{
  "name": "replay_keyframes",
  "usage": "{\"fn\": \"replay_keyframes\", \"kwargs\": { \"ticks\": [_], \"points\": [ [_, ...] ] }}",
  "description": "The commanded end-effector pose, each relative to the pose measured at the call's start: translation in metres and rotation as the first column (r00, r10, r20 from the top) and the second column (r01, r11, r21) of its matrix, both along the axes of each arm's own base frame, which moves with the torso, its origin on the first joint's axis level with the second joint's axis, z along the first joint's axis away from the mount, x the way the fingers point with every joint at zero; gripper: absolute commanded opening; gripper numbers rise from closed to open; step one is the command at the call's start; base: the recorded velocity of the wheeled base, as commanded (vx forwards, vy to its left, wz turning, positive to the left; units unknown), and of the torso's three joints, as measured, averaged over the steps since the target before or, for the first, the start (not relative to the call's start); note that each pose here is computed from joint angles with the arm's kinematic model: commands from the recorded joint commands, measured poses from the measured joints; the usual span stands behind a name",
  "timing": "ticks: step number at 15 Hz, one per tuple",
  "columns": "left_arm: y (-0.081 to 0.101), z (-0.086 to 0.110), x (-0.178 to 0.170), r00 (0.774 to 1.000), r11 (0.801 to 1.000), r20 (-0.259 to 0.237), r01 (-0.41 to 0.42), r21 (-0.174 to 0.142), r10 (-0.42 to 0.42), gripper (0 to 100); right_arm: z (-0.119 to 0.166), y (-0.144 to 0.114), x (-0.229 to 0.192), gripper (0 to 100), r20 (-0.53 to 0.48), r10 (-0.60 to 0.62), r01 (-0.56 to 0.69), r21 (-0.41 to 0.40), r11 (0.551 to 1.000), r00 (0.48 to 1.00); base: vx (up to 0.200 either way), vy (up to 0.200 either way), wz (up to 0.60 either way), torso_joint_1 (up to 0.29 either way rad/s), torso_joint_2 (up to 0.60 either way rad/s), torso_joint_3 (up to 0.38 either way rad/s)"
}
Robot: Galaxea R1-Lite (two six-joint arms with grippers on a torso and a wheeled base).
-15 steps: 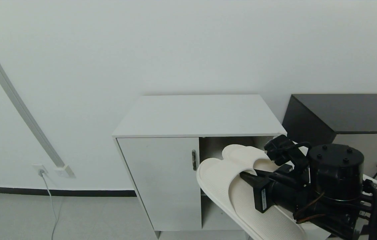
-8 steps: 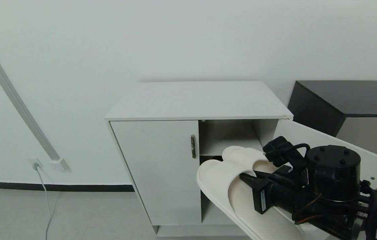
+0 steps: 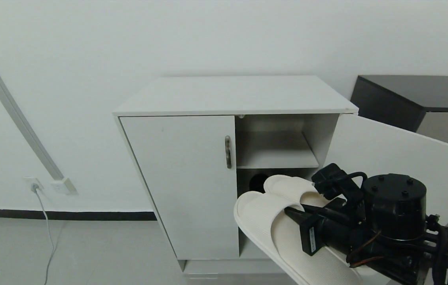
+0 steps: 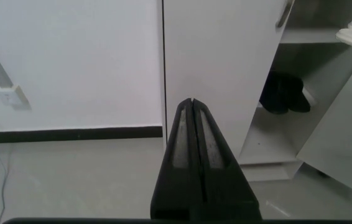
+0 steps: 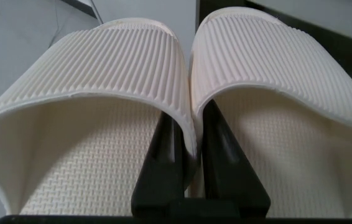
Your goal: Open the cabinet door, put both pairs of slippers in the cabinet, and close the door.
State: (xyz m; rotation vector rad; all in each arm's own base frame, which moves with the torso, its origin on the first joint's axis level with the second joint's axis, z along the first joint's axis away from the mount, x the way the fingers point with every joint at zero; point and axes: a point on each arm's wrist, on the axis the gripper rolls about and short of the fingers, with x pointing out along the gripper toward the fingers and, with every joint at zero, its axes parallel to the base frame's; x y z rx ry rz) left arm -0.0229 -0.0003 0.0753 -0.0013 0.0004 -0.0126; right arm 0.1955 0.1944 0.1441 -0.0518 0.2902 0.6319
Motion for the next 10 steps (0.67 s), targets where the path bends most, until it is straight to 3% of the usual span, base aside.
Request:
{"fn": "replay_keyframes", "kwargs": {
  "ticks": [1,10],
  "points": [
    [0.0000,0.0000,0.0001,1.000,1.000,-0.001,0.000,0.000,0.000,0,-0.0024,-0.0003,-0.0005,0,-0.006,0.002,-0.002,-0.007,1.000,1.000,0.000,0.000,0.00,-0.144,0.49,0.334],
    [0.0000,0.0000,0.0001,1.000,1.000,-0.001,0.000,0.000,0.000,0,-0.0111,0.0033,0.0031,0,0.010,0.003,-0.003,-0.011,1.000,1.000,0.000,0.000,0.00,-0.089,0.45,0.360]
  ]
}}
